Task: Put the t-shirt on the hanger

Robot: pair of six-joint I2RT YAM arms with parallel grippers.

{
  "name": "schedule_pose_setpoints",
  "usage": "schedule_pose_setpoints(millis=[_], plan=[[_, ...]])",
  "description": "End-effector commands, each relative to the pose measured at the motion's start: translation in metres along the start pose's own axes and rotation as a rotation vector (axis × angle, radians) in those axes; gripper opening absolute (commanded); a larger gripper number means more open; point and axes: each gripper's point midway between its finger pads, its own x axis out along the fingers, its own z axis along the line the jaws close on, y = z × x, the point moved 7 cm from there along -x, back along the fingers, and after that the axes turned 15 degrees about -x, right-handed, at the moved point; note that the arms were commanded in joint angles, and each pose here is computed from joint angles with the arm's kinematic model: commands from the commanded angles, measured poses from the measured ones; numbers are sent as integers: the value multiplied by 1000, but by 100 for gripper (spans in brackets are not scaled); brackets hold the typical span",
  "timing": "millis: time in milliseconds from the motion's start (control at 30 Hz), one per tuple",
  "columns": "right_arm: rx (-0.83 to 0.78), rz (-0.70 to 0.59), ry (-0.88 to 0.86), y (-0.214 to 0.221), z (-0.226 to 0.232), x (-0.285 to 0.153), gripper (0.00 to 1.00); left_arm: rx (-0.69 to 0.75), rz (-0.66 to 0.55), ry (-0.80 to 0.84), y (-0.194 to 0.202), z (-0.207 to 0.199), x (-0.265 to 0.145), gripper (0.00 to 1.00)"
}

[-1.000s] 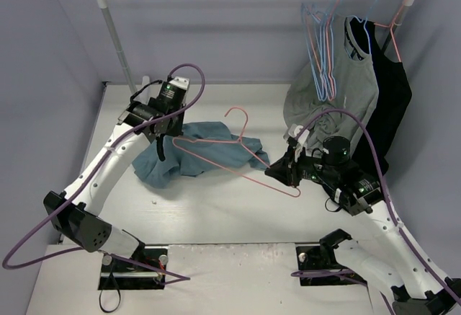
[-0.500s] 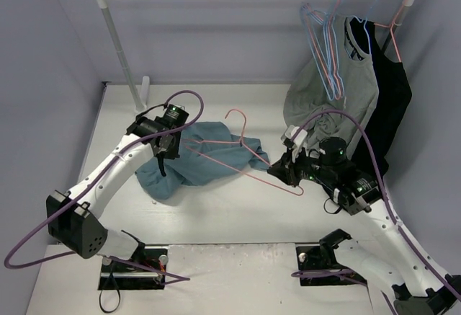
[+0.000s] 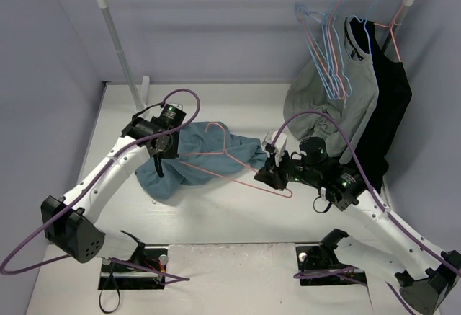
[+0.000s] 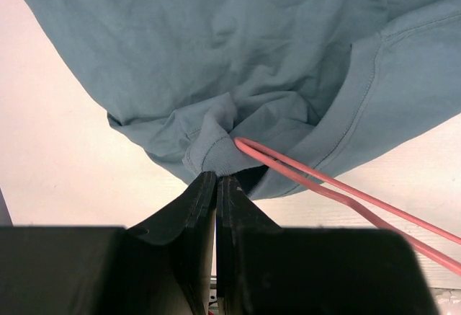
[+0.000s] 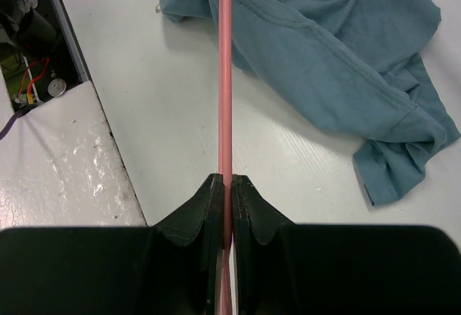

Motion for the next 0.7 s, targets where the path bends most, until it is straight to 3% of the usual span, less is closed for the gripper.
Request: schedule_pose_setpoints(millis=[0,233,667], plan=[[-46,-93,30,-23,-6,2,0,-30,-34,-24,-13,-1,-8,5],[-48,-85,38,-25,-3,-6,0,-86,-6,-133,-13,3,3,5],[-28,-78,20,-18,3,-9,0,-168,-12,-110,-28,-3,6,5]])
